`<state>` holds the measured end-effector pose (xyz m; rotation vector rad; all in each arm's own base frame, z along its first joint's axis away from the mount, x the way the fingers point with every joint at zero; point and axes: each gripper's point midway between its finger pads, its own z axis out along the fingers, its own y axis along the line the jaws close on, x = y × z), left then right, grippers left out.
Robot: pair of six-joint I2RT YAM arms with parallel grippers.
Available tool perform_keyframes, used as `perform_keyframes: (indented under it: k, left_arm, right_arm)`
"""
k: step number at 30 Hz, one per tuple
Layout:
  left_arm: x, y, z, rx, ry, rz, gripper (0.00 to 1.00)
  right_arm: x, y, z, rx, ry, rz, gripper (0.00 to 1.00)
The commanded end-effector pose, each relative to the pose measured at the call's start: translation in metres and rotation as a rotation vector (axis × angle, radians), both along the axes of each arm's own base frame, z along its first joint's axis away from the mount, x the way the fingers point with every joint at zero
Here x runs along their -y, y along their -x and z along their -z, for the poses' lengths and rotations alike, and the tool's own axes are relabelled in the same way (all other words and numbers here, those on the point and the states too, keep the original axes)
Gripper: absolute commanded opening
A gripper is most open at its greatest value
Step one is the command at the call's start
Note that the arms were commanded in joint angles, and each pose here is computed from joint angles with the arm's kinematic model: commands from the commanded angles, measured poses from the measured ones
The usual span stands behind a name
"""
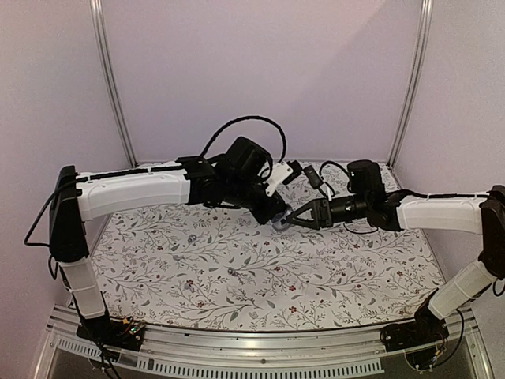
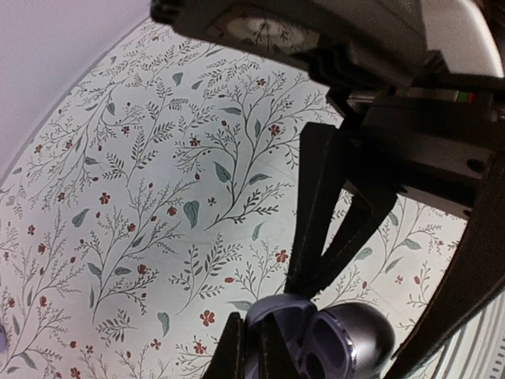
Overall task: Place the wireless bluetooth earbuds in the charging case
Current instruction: Pass from the left arm to the right
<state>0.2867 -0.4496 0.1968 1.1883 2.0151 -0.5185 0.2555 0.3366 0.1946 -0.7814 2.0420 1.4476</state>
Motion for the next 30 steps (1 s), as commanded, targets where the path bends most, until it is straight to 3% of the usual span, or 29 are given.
perform_keyframes:
  k: [1,10,20,26,30]
  left_arm:
    - [0.007,0.002,0.002,0.012,-0.010,0.008,0.00]
    - [0.007,0.004,0.001,0.015,-0.018,0.005,0.00]
    - [0.003,0.008,-0.002,0.009,-0.002,0.009,0.01]
    - [-0.002,0.013,-0.022,0.014,0.057,0.016,0.29]
    - [-0.005,0.016,-0.037,-0.004,0.102,0.024,0.35]
  right_arm:
    - [-0.007,-0.002,-0.003,-0.002,-0.015,-0.020,0.56]
    - [-0.010,-0.002,0.001,-0.012,-0.024,-0.034,0.43]
    - [-0.010,0.007,0.000,-0.008,-0.037,-0.080,0.06]
    - [-0.004,0.015,-0.010,0.085,-0.063,-0.098,0.00]
    - [0.001,0.019,-0.017,0.181,-0.073,-0.098,0.00]
